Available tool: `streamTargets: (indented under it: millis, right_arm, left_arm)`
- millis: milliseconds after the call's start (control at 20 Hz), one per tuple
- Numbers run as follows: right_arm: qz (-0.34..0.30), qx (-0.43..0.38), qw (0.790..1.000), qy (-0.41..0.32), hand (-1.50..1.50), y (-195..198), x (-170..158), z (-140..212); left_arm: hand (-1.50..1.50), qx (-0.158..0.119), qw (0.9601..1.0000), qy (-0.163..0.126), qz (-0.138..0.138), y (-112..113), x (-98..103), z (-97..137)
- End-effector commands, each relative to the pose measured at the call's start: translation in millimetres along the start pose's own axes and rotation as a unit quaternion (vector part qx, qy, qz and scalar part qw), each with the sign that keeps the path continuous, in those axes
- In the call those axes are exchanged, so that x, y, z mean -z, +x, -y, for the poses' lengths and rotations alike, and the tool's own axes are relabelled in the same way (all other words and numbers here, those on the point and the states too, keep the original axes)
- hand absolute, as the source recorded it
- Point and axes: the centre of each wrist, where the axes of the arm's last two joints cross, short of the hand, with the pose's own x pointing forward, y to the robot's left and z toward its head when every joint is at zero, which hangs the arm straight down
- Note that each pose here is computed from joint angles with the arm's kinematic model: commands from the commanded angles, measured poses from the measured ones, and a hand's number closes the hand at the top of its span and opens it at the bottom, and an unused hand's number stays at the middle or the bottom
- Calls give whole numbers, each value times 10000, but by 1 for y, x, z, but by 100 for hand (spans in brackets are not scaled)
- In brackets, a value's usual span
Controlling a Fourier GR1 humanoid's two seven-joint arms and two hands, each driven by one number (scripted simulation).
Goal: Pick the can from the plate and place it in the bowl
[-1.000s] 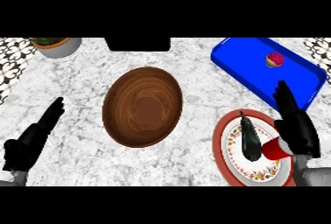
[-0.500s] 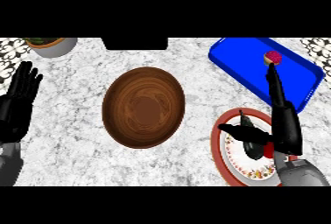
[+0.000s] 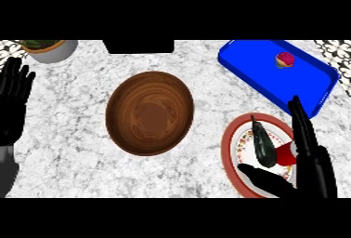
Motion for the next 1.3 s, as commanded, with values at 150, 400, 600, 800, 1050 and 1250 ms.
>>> streamTargets:
  millis: [150, 400, 600, 800, 1050, 1250]
  right_arm:
    - [-1051, -1390, 9830, 577, -150, 34, -12, 65]
    - [-1622, -2116, 9469, 1799, -150, 56, -19, 84]
    - [-1865, -2568, 9152, 2484, -150, 74, -21, 97]
    - [-2028, -2566, 9010, 2851, -150, 74, -14, 100]
    - [-2283, -2647, 8937, 2814, -150, 64, -7, 104]
    - [-2341, -2495, 8947, 2871, -150, 69, 6, 99]
  left_arm:
    - [0, -110, 9999, 105, -3, 8, -4, -2]
    - [0, -47, 10000, 58, 63, 3, 3, 13]
    - [0, -74, 10000, -8, 41, 5, -3, 11]
    - [0, -77, 9999, -22, 138, 8, 10, 22]
    - [0, -120, 9998, -132, -10, 11, 14, -3]
    - [0, -57, 9999, -94, 73, -4, 3, 16]
